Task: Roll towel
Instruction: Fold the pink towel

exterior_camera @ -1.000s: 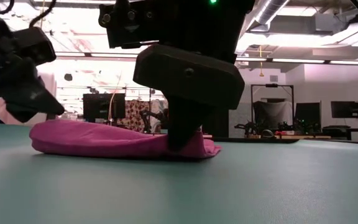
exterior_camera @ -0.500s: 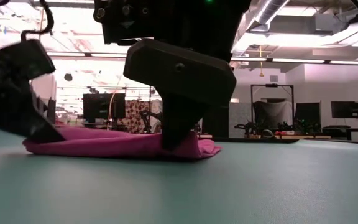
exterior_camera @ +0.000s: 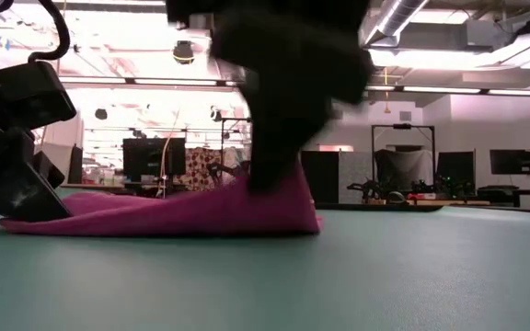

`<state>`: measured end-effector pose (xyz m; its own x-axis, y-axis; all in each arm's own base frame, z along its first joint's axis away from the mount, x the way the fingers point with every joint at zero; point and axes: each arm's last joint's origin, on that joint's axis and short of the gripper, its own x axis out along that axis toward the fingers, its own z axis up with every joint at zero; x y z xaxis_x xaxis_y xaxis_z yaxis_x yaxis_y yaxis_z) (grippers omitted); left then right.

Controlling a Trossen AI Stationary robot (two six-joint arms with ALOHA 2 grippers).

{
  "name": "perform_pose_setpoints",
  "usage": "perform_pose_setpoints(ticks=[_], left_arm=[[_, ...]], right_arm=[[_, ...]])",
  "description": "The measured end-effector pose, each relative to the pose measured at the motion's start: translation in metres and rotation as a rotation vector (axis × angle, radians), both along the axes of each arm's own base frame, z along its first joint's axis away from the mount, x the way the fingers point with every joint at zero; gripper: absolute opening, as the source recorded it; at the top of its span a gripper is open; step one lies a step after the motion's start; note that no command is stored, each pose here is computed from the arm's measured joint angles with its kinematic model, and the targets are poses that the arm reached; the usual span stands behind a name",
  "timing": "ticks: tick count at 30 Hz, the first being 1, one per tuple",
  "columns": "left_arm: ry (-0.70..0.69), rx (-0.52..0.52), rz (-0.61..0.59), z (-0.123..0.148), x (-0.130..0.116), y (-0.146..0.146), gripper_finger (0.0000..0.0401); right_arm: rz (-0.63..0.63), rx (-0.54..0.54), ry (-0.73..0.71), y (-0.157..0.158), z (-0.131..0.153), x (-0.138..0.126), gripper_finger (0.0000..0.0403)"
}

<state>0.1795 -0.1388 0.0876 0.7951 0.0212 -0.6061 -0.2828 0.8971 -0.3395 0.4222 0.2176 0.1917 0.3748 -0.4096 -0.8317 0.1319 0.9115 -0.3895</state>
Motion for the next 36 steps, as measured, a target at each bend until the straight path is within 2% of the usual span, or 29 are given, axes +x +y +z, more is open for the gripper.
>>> perform_pose_setpoints(ticks=[4, 8, 12, 15, 19, 25, 29, 36], left_arm=[[0.010, -0.004, -0.010, 0.000, 0.000, 0.000, 0.0000], [0.022, 0.007, -0.012, -0.001, -0.001, 0.001, 0.0000], [0.025, 0.017, -0.020, -0.002, -0.001, 0.001, 0.0000], [0.028, 0.027, -0.034, -0.002, -0.002, 0.000, 0.0000], [0.032, 0.025, -0.052, -0.002, -0.003, -0.002, 0.0000], [0.029, 0.041, -0.074, -0.002, -0.008, -0.007, 0.0000], [0.027, 0.052, -0.076, -0.003, -0.010, -0.008, 0.0000], [0.023, 0.045, -0.069, -0.002, -0.010, -0.008, 0.0000]], right_arm=[[0.024, -0.063, -0.086, 0.002, 0.031, -0.010, 0.0111], [0.019, -0.065, -0.103, 0.005, 0.052, -0.024, 0.0145], [-0.015, -0.157, -0.175, 0.000, 0.057, -0.022, 0.0166], [-0.018, -0.175, -0.132, -0.025, 0.050, -0.004, 0.0168], [0.094, -0.104, -0.122, -0.063, 0.038, 0.028, 0.0169], [0.229, 0.165, -0.123, -0.125, 0.002, 0.054, 0.0157], [0.219, 0.139, -0.158, -0.158, -0.020, 0.059, 0.0143], [0.255, 0.209, -0.310, -0.193, -0.019, 0.075, 0.0137]])
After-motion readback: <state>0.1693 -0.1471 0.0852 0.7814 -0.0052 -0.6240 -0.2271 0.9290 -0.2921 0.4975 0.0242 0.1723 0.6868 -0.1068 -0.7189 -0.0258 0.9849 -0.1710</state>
